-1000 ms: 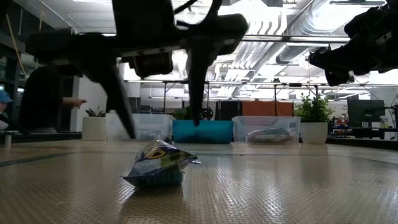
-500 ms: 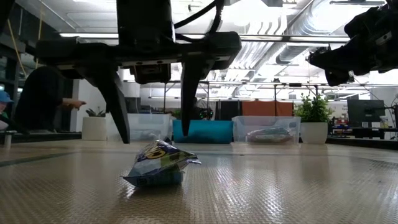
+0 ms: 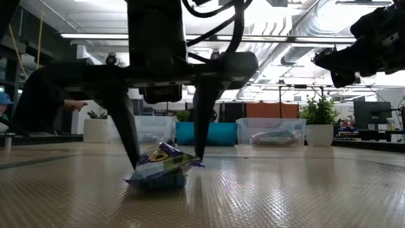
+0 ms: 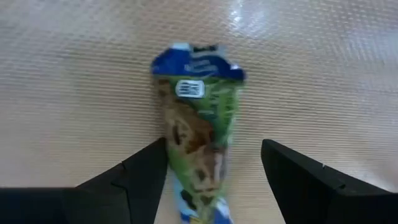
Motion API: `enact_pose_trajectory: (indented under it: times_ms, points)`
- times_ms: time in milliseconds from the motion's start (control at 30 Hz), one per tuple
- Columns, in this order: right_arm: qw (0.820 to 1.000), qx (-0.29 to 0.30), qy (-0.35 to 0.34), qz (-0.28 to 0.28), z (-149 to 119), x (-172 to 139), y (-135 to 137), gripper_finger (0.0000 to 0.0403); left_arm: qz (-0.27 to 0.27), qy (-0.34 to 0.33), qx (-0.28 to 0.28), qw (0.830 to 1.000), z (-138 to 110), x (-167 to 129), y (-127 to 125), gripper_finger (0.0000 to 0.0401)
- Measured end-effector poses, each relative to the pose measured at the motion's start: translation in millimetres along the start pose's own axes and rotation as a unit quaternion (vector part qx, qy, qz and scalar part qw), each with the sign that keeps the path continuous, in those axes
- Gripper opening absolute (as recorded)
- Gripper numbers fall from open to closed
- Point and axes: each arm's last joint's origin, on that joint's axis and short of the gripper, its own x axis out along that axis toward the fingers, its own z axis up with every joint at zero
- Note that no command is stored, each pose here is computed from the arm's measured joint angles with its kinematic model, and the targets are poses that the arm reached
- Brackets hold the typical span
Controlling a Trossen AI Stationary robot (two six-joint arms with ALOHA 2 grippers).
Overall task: Pick and place Granola Bars by type
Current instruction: Put the blue granola bar into the left transparent bin
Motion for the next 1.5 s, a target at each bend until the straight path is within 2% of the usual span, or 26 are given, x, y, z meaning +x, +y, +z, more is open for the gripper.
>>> enact_pose_trajectory:
  times_ms: [433,833,1067,1233,1500]
  points:
    - [1.0,0.0,0.007,-0.001,-1,1,0,0.0,0.013,0.013,0.003,1.0,2,4,0,0.0243]
    - [1.0,0.0,0.011,-0.001,-2,1,0,0.0,0.026,0.02,0.007,0.999,2,5,2,0.0123]
    - [1.0,0.0,0.01,-0.001,-2,1,0,0.0,0.023,0.022,0.008,0.999,1,4,1,0.0086]
    - [1.0,0.0,0.01,-0.001,-2,1,0,0.0,0.009,0.024,0.03,0.999,-5,-10,-8,0.0078]
    - [1.0,0.0,0.01,-0.001,-2,1,0,0.0,-0.018,-0.011,0.06,0.998,-14,-42,-23,0.0077]
